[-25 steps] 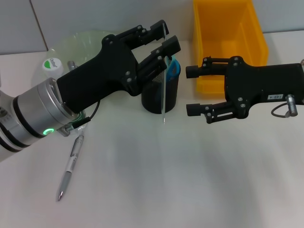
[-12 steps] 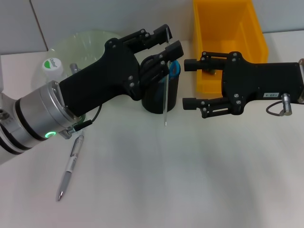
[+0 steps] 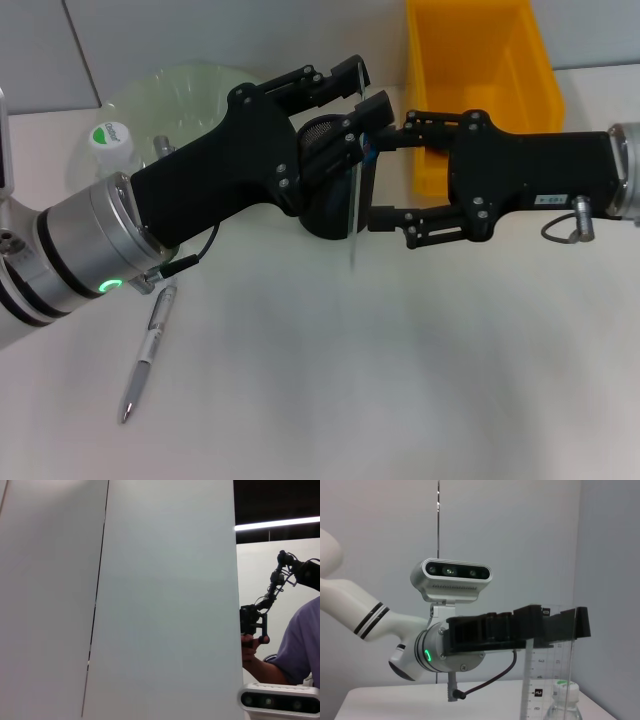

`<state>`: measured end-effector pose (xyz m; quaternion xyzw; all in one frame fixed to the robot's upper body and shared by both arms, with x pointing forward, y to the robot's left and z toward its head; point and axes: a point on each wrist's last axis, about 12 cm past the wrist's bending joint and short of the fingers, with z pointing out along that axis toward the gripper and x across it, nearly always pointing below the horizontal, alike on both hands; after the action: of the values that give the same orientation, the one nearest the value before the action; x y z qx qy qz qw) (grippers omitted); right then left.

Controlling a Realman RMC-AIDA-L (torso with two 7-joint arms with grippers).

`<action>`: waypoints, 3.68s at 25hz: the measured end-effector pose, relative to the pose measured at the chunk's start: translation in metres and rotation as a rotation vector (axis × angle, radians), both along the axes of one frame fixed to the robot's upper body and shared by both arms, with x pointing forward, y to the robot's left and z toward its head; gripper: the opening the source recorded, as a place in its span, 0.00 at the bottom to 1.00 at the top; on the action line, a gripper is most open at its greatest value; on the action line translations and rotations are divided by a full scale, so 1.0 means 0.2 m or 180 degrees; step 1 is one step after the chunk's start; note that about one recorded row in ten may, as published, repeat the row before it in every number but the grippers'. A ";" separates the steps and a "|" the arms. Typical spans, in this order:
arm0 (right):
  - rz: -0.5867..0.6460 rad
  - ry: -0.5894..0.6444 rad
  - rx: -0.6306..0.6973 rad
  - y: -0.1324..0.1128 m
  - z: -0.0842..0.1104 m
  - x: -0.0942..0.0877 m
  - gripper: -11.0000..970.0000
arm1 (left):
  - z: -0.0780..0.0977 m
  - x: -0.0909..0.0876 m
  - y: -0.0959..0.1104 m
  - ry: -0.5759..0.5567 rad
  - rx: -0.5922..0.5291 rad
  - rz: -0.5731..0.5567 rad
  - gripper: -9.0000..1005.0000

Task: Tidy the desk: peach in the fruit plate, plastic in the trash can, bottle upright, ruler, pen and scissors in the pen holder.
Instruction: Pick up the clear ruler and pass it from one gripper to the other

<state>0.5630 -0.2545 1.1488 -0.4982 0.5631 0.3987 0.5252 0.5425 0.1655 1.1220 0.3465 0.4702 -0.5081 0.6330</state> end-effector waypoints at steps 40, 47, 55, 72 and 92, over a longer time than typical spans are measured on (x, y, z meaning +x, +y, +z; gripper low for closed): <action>0.0095 0.0069 0.0047 0.12 0.02 0.05 0.80 | -0.01 -0.01 0.00 -0.0023 0.0025 -0.0018 0.37; 0.0111 0.0099 0.0059 0.13 0.02 0.05 0.80 | -0.01 0.00 0.00 -0.0020 0.0032 -0.0011 0.37; 0.0107 0.0139 0.0071 0.14 0.03 0.06 0.80 | 0.00 0.00 0.00 -0.0023 0.0032 -0.0001 0.37; 0.0105 0.0141 0.0070 0.14 0.03 0.06 0.59 | -0.01 0.01 0.00 -0.0017 0.0031 0.0025 0.37; 0.0015 0.0144 0.0022 0.11 0.03 0.08 0.47 | 0.00 0.01 0.00 -0.0017 0.0026 0.0024 0.37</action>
<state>0.5787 -0.2322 1.1552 -0.4886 0.5722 0.4130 0.5131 0.5436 0.1650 1.1211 0.3488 0.4718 -0.5029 0.6347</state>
